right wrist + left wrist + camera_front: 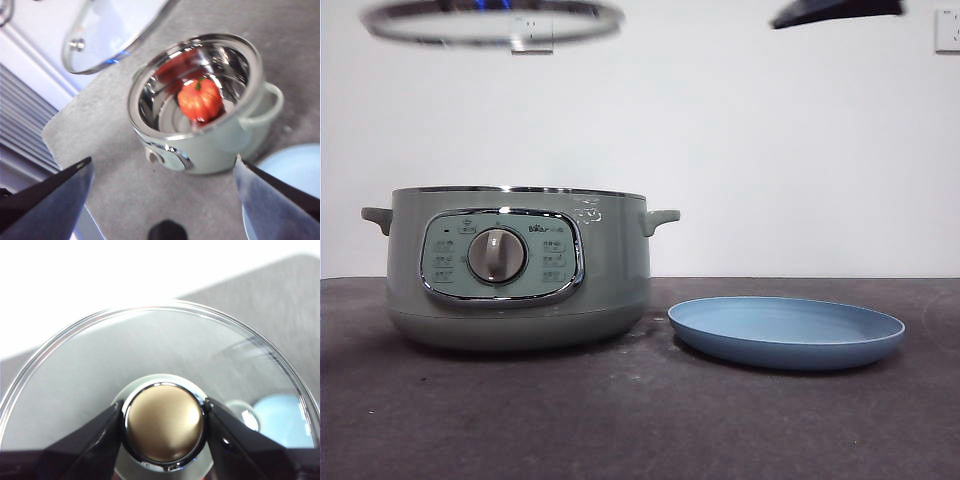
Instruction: Take the pumpkin out from the steamer,put the pumpkin in the blue plate,close the lid
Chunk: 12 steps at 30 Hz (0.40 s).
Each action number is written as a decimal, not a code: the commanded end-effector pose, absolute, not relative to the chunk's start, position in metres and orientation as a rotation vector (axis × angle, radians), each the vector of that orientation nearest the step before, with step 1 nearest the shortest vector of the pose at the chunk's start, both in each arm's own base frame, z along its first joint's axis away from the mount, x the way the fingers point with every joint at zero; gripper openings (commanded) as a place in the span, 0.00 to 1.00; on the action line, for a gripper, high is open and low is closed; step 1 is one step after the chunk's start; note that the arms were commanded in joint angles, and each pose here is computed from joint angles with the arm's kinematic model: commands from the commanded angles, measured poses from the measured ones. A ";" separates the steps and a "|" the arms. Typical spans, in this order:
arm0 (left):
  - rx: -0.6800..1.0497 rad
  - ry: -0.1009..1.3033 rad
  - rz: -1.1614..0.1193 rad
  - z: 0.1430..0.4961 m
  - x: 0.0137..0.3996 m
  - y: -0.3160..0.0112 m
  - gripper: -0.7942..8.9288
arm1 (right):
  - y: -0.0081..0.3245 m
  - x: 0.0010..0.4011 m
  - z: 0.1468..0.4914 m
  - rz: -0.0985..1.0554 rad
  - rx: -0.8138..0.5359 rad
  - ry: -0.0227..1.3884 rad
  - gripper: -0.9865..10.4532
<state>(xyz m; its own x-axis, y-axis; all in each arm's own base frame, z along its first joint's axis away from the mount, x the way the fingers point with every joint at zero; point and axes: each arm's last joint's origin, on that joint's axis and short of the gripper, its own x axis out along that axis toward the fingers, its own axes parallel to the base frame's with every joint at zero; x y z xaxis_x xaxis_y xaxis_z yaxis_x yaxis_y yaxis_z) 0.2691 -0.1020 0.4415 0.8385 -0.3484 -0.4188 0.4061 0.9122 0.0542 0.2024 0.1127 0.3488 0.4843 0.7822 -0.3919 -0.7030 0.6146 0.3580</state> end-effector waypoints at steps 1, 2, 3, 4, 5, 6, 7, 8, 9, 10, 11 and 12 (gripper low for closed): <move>0.150 0.295 -0.376 0.470 0.241 -0.088 0.07 | 0.126 0.215 0.355 0.944 0.103 0.538 0.50; 0.150 0.280 -0.360 0.475 0.231 -0.083 0.07 | 0.131 0.219 0.358 0.956 0.089 0.531 0.50; 0.154 0.267 -0.337 0.480 0.222 -0.079 0.07 | 0.136 0.224 0.361 0.967 0.076 0.524 0.49; 0.159 0.258 -0.315 0.483 0.213 -0.075 0.07 | 0.140 0.228 0.364 0.973 0.067 0.521 0.49; 0.164 0.249 -0.287 0.487 0.204 -0.071 0.07 | 0.145 0.232 0.367 0.971 0.056 0.520 0.49; 0.170 0.240 -0.259 0.490 0.194 -0.067 0.07 | 0.151 0.236 0.369 0.968 0.034 0.521 0.50; 0.180 0.231 -0.239 0.493 0.186 -0.063 0.07 | 0.156 0.240 0.371 0.963 0.015 0.524 0.50; 0.191 0.219 -0.216 0.496 0.177 -0.059 0.07 | 0.161 0.244 0.373 0.963 -0.005 0.525 0.50; 0.192 0.207 -0.193 0.499 0.168 -0.055 0.07 | 0.167 0.248 0.375 0.964 -0.021 0.530 0.50; 0.192 0.196 -0.174 0.501 0.159 -0.052 0.07 | 0.172 0.252 0.377 0.973 -0.034 0.533 0.50; 0.189 0.183 -0.161 0.504 0.150 -0.048 0.07 | 0.178 0.256 0.380 0.981 -0.040 0.537 0.50; 0.187 0.170 -0.147 0.506 0.141 -0.044 0.07 | 0.184 0.260 0.383 0.991 -0.047 0.539 0.50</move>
<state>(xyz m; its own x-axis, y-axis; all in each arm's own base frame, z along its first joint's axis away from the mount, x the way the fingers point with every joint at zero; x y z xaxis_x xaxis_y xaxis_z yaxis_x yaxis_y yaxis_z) 0.1543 -0.0498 0.4936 0.9543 -0.1361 -0.2661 0.1851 0.9682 0.1686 0.2552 0.1777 0.3804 0.4308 0.7803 -0.4533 -0.7887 0.5697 0.2312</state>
